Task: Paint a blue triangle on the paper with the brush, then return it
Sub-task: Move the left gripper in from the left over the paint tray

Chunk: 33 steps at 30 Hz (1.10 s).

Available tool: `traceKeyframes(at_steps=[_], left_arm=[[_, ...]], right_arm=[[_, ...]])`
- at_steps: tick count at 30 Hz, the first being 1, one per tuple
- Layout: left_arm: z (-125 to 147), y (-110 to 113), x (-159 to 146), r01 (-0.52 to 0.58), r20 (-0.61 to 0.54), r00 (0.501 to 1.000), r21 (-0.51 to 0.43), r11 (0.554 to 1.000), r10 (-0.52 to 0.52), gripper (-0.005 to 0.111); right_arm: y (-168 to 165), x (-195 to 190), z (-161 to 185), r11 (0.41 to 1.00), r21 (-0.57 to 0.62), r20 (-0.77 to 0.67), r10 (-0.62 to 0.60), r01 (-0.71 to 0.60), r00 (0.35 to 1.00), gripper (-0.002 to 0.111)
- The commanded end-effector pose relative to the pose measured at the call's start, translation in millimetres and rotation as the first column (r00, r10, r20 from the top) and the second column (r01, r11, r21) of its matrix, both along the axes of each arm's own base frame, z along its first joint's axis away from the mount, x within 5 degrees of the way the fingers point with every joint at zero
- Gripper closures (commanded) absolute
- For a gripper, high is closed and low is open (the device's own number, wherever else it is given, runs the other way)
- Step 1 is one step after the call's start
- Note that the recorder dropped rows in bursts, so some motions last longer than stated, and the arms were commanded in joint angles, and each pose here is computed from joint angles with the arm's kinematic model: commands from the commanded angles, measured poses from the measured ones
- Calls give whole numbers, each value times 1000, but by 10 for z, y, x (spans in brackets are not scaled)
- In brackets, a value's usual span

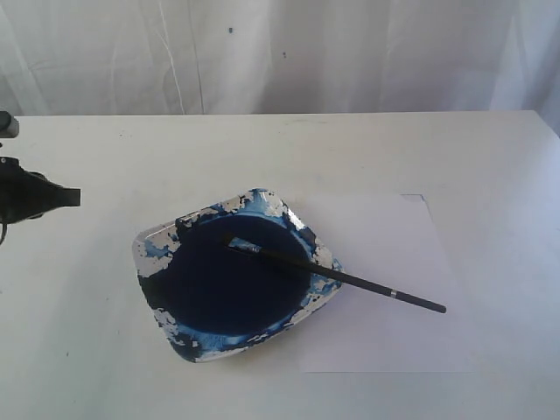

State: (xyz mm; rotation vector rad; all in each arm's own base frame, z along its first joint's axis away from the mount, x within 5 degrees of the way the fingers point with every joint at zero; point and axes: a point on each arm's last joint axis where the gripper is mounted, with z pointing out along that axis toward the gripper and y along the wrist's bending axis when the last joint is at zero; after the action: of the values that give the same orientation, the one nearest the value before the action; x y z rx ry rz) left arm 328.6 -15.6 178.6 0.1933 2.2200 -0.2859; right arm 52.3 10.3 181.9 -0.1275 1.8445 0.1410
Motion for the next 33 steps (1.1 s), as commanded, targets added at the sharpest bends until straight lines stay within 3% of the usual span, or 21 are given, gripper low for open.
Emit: traceKeyframes(at_steps=[1,10,16,19,22,26,30,33], left_arm=[[-136,-55,157,38,-17,999,-31,999,-39,107],[-78,-250,274,223,97,973,-184,957,-208,107],[111,-352,317,338,216,933,-259,905,-287,107],[182,-419,285,426,268,896,-294,856,-354,107],[251,-523,213,522,317,847,-352,777,-426,107],[300,-708,167,543,312,838,-386,745,-449,107],[318,-1096,54,626,326,780,-380,681,-535,107],[396,-1428,-35,725,346,689,-331,604,-637,107]], right_arm=[[-4,1,-4,1000,0,12,-6,6,1000,108],[-4,0,-5,1000,0,11,-6,6,1000,108],[-4,0,-5,1000,0,11,-6,6,1000,108],[-4,1,-4,1000,0,12,-6,6,1000,108],[-4,1,-4,1000,0,12,-6,6,1000,108],[-4,1,-4,1000,0,12,-6,6,1000,108],[-4,1,-4,1000,0,12,-6,6,1000,108],[-4,1,-4,1000,0,12,-6,6,1000,108]])
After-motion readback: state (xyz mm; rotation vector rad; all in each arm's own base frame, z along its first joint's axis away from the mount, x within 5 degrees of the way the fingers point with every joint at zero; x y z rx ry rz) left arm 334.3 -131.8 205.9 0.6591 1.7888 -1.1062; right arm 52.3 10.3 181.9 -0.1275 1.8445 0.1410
